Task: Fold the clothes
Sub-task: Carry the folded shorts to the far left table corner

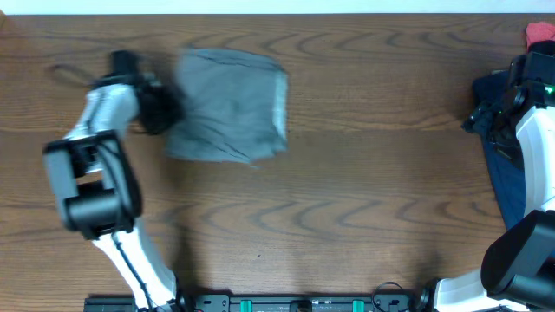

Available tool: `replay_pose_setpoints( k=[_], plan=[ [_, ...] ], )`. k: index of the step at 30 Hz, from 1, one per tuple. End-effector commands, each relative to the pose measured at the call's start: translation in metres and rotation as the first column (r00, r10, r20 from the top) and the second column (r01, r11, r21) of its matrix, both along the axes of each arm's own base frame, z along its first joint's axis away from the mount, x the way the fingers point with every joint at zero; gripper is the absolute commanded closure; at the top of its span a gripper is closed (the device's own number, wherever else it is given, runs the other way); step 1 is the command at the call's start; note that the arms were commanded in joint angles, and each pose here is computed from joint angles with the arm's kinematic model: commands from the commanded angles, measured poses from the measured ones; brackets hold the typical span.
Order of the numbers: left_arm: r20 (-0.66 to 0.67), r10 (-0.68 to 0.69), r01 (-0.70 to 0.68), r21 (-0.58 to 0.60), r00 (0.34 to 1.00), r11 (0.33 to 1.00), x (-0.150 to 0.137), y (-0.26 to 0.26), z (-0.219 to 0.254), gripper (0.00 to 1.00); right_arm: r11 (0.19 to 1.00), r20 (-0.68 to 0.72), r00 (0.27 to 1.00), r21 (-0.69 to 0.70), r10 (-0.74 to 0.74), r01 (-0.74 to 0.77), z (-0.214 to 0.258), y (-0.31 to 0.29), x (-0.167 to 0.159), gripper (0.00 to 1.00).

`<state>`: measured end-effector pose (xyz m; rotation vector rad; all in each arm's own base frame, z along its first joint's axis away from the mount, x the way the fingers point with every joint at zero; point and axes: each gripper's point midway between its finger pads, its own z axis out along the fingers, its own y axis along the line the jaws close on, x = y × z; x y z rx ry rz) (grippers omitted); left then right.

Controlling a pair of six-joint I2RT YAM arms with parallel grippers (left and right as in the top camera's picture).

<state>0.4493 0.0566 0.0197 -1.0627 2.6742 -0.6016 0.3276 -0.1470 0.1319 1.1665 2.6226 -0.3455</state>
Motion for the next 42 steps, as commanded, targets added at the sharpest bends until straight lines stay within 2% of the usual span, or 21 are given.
replay_pose_setpoints(
  k=[1, 4, 7, 8, 9, 11, 13, 14, 20, 25, 31, 39, 42],
  plan=[
    [-0.049, 0.210, -0.210, -0.002, 0.976, 0.978, -0.015, 0.061, -0.009, 0.93, 1.000, 0.009, 1.000, -0.017, 0.010, -0.009, 0.006, -0.001, -0.001, 0.01],
    [-0.071, 0.317, -0.321, -0.041, 0.946, 0.946, -0.031, 0.097, -0.008, 0.83, 1.000, 0.009, 1.000, -0.017, 0.010, -0.009, 0.006, -0.001, -0.001, 0.01],
    [-0.119, 0.363, -0.373, -0.075, 0.924, 0.925, -0.049, 0.111, -0.008, 0.83, 1.000, 0.009, 1.000, -0.017, 0.009, -0.009, 0.006, -0.001, -0.001, 0.01],
    [-0.141, 0.369, -0.382, -0.079, 0.919, 0.921, -0.055, 0.111, -0.009, 0.76, 1.000, 0.009, 1.000, -0.017, 0.010, -0.009, 0.006, -0.001, -0.001, 0.01],
    [-0.158, 0.371, -0.387, -0.081, 0.915, 0.919, -0.059, 0.111, -0.010, 0.76, 1.000, 0.009, 1.000, -0.017, 0.010, -0.009, 0.006, -0.001, -0.001, 0.01],
    [-0.214, 0.365, -0.390, -0.091, 0.906, 0.916, -0.070, 0.103, -0.011, 0.75, 1.000, 0.009, 1.000, -0.017, 0.010, -0.009, 0.006, -0.001, -0.001, 0.01],
    [-0.269, 0.345, -0.382, -0.101, 0.899, 0.919, -0.079, 0.091, -0.012, 0.55, 1.000, 0.009, 1.000, -0.017, 0.010, -0.009, 0.006, -0.001, -0.001, 0.01],
    [-0.298, 0.329, -0.374, -0.106, 0.896, 0.921, -0.083, 0.083, -0.012, 0.52, 1.000, 0.009, 1.000, -0.017, 0.010, -0.009, 0.006, -0.001, -0.001, 0.01],
    [-0.408, 0.208, -0.279, -0.123, 0.889, 0.952, -0.095, 0.029, -0.010, 0.47, 1.000, 0.009, 1.000, -0.017, 0.010, -0.009, 0.006, -0.001, -0.001, 0.01],
    [-0.405, 0.102, -0.165, -0.122, 0.908, 0.979, -0.087, -0.013, -0.010, 0.46, 1.000, 0.009, 1.000, -0.017, 0.010, -0.009, 0.006, -0.001, -0.001, 0.01],
    [-0.332, 0.018, -0.057, -0.108, 0.943, 0.993, -0.064, -0.054, -0.012, 0.47, 1.000, 0.009, 1.000, -0.017, 0.010, -0.009, 0.006, -0.001, -0.001, 0.01],
    [-0.169, 0.024, -0.033, -0.051, 0.985, 0.998, -0.022, -0.054, -0.012, 0.61, 1.000, 0.009, 1.000, -0.017, 0.010, -0.009, 0.006, -0.001, -0.001, 0.01],
    [-0.099, 0.022, -0.026, -0.041, 0.995, 0.999, -0.007, -0.051, -0.009, 0.62, 1.000, 0.009, 1.000, -0.017, 0.010, -0.009, 0.006, -0.001, -0.001, 0.01]
  ],
)
